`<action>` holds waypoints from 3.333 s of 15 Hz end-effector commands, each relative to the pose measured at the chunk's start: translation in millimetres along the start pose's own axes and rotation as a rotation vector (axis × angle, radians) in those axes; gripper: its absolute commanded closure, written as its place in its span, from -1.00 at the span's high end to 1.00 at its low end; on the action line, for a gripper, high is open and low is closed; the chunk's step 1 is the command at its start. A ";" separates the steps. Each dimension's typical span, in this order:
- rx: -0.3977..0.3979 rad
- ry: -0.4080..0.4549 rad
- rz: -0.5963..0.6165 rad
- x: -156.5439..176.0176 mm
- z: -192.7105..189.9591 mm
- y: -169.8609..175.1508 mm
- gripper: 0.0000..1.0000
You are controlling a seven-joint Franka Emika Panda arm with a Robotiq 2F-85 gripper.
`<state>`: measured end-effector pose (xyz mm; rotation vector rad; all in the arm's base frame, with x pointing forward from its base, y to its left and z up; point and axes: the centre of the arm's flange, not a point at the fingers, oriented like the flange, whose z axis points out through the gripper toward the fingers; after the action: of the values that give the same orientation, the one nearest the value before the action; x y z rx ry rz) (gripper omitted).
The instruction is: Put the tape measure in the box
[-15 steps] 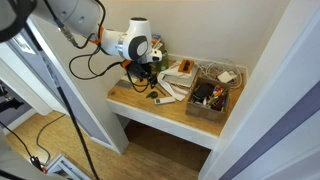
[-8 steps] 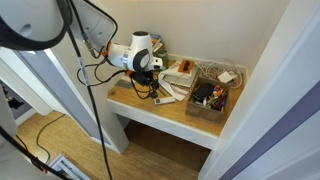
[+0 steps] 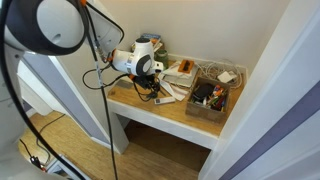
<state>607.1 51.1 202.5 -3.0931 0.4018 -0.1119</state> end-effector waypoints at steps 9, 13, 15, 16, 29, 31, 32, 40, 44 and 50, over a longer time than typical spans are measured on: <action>-0.023 0.007 -0.020 17.8 34.7 -8.3 1.00; -0.010 0.020 -0.029 21.9 42.4 -9.9 1.00; -0.009 0.026 -0.035 23.8 45.4 -11.5 1.00; -0.010 0.028 -0.037 24.4 46.6 -11.9 1.00; -0.021 0.001 -0.052 27.3 58.0 -13.6 0.35; -0.024 -0.006 -0.052 27.0 57.3 -13.3 0.14; -0.024 -0.015 -0.049 26.5 56.1 -13.3 -0.03; -0.026 -0.018 0.007 39.2 -17.7 2.8 -0.35; 0.002 0.001 0.172 58.3 -83.1 48.1 -0.35; 0.061 0.035 0.472 74.2 -156.7 157.1 -0.35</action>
<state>639.3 -88.1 336.5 -2.9401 0.8991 -0.1652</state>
